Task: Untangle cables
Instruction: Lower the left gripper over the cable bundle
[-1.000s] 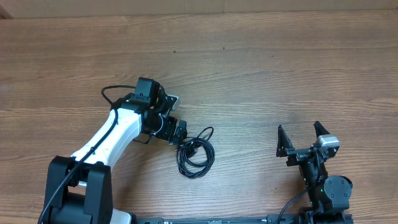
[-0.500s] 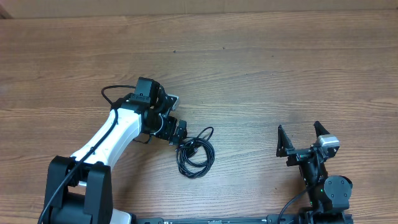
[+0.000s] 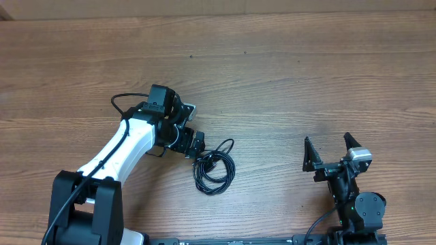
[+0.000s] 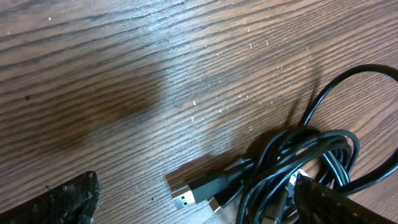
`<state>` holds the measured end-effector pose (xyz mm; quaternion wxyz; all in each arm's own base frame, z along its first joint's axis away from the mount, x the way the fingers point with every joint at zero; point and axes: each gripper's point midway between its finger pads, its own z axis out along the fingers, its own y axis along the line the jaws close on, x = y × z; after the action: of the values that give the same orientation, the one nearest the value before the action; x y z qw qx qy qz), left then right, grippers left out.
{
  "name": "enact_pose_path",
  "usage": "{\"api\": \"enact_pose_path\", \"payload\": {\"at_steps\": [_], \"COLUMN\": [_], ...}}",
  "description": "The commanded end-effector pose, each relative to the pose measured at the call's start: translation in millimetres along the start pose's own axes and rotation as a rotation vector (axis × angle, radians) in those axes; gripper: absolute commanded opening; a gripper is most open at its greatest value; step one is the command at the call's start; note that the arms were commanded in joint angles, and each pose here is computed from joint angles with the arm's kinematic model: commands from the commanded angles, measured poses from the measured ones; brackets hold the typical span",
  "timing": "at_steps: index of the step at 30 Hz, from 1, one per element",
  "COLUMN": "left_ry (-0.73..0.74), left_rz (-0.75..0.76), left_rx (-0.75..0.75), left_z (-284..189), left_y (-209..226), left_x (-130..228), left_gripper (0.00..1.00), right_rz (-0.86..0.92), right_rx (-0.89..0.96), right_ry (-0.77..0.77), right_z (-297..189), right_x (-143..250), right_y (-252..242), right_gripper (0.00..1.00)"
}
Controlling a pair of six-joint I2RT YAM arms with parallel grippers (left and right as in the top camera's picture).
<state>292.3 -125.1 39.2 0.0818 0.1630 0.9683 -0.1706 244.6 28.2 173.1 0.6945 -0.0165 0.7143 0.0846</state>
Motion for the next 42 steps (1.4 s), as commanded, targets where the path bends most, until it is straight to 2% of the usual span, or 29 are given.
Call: {"api": "enact_pose_path", "payload": {"at_steps": [1, 42], "left_ry": [-0.015, -0.027], "left_rz": [0.014, 0.018], "left_rx": [0.017, 0.017], "left_z": [-1.5, -1.5], "left_y": [-4.1, -4.0], "left_x": [-7.8, -10.9], "left_gripper": [1.0, 1.0], "right_rz": [0.001, 0.001], "right_rx": [0.004, 0.004], "right_ry": [-0.004, -0.004], "right_z": [0.1, 0.1], "right_x": [1.7, 1.7], "right_y": [-0.6, -0.6], "right_gripper": [1.0, 1.0]}}
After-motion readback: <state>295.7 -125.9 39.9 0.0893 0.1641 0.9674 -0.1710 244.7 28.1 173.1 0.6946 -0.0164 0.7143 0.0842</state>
